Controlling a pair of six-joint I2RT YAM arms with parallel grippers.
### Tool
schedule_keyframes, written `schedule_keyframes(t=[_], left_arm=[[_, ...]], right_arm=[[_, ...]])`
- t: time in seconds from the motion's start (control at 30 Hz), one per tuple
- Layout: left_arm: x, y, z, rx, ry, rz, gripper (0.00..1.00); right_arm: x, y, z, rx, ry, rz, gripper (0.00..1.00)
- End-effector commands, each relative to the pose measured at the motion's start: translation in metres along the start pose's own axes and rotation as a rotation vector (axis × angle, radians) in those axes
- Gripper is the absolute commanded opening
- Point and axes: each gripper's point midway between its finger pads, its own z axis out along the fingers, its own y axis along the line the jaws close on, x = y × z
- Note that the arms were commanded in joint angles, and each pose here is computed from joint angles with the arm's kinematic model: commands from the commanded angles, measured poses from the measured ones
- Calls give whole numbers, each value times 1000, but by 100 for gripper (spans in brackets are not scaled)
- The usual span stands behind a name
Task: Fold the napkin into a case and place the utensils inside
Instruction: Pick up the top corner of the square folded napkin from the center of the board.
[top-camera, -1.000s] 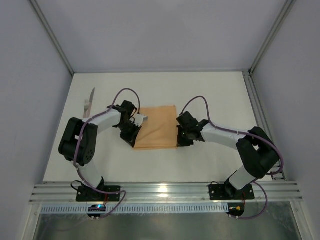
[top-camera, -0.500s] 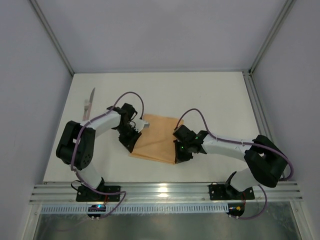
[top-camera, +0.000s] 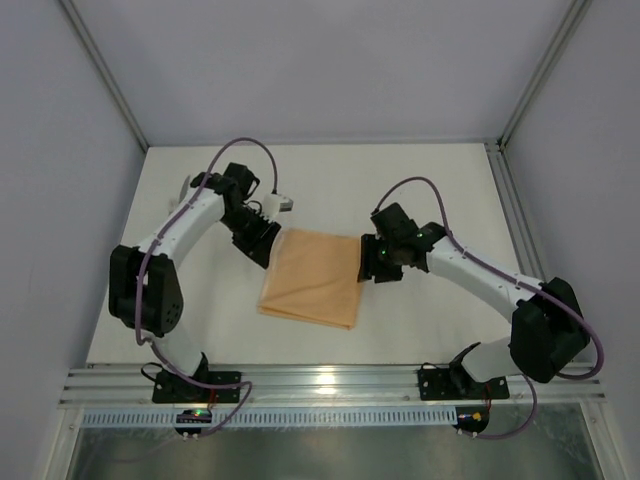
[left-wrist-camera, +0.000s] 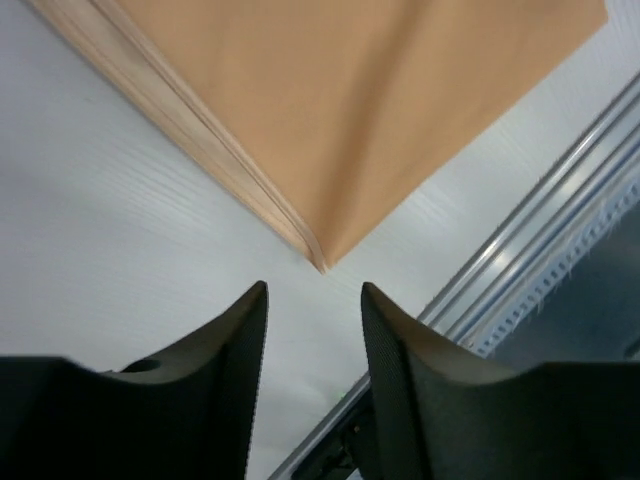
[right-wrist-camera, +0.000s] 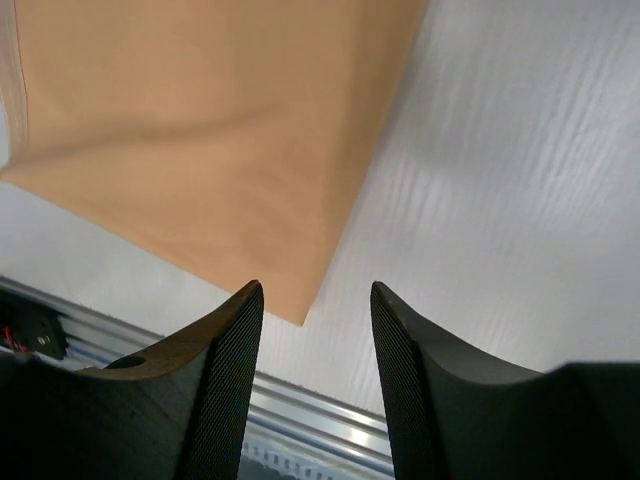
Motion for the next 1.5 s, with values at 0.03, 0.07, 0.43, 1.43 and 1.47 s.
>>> schedule_keyframes(t=[0.03, 0.07, 0.43, 1.43, 1.47], left_arm=[[-36, 36, 23, -119, -60, -145, 37], [-43, 40, 27, -134, -72, -157, 32], [-115, 92, 50, -354, -276, -225, 36], [-141, 124, 107, -304, -241, -313, 35], [-138, 121, 109, -290, -228, -318, 34]], right_arm=[[-49, -25, -6, 35, -90, 9, 50], [-62, -25, -3, 20, -121, 19, 48], [-99, -50, 52, 19, -105, 104, 35], [-92, -57, 79, 1, -82, 130, 28], [-91, -57, 79, 2, -80, 128, 28]])
